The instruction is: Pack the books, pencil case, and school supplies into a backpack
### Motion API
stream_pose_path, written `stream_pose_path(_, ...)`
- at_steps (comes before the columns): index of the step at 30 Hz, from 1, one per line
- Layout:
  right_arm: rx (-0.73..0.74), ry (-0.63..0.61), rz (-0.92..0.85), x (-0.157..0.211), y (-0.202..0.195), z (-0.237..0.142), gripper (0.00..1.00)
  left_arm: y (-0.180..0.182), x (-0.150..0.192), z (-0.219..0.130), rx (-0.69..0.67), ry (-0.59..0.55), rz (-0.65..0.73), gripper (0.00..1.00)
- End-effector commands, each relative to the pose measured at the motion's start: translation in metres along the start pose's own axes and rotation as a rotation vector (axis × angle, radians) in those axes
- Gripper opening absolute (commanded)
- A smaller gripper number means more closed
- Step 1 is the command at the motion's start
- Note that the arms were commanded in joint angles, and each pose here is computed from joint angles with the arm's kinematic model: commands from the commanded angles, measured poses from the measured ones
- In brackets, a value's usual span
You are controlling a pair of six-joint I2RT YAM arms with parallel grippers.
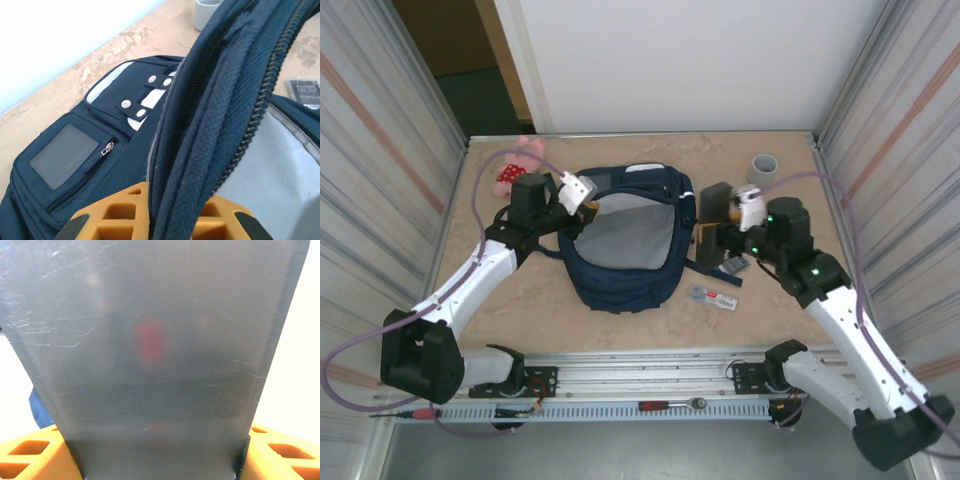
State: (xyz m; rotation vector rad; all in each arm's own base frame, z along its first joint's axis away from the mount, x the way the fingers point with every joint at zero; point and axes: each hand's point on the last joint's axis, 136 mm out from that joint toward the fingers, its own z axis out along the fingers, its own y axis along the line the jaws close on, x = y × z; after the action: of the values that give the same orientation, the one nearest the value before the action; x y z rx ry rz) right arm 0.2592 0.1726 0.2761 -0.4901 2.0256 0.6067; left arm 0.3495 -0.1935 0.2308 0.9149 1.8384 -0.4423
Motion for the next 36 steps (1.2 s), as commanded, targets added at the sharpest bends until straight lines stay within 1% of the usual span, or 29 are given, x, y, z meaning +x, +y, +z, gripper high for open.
stream_pose_path(1, -0.114, -0.087, -0.433, -0.029, 0.050, 0.008, 0.51, 0.002, -0.054, -0.018, 0.032, -0.155, -0.026, 0.00)
stream_pose_path(3, -0.164, -0.080, -0.629, -0.022, 0.075, 0.020, 0.51, 0.000, -0.058, -0.019, 0.048, -0.169, -0.032, 0.00)
stream_pose_path(4, -0.179, -0.053, -0.702, -0.014, 0.082, 0.033, 0.51, -0.002, -0.060, -0.020, 0.060, -0.176, -0.032, 0.00)
stream_pose_path(6, -0.204, -0.040, -0.829, -0.005, 0.096, 0.051, 0.50, -0.007, -0.063, -0.021, 0.090, -0.186, -0.032, 0.00)
stream_pose_path(12, -0.248, -0.008, -1.028, 0.006, 0.115, 0.101, 0.51, -0.017, -0.068, -0.025, 0.149, -0.209, -0.029, 0.00)
stream_pose_path(17, -0.226, 0.026, -1.143, 0.015, 0.113, 0.139, 0.52, -0.022, -0.072, -0.029, 0.170, -0.227, -0.018, 0.00)
stream_pose_path(21, -0.205, 0.136, -1.234, 0.036, 0.099, 0.168, 0.54, -0.024, -0.076, -0.034, 0.177, -0.243, -0.008, 0.00)
stream_pose_path(25, -0.163, 0.225, -1.292, 0.051, 0.081, 0.186, 0.58, -0.023, -0.078, -0.035, 0.165, -0.245, -0.009, 0.00)
stream_pose_path(29, -0.120, 0.272, -1.273, 0.052, 0.071, 0.196, 0.68, -0.022, -0.081, -0.037, 0.161, -0.252, -0.009, 0.00)
stream_pose_path(32, -0.080, 0.262, -1.209, 0.045, 0.069, 0.196, 0.77, -0.021, -0.084, -0.039, 0.153, -0.259, -0.008, 0.00)
stream_pose_path(35, -0.068, 0.272, -1.114, 0.042, 0.068, 0.187, 0.84, -0.018, -0.084, -0.039, 0.139, -0.259, -0.009, 0.00)
stream_pose_path(36, -0.061, 0.281, -1.081, 0.043, 0.067, 0.183, 0.85, -0.018, -0.084, -0.039, 0.136, -0.258, -0.010, 0.00)
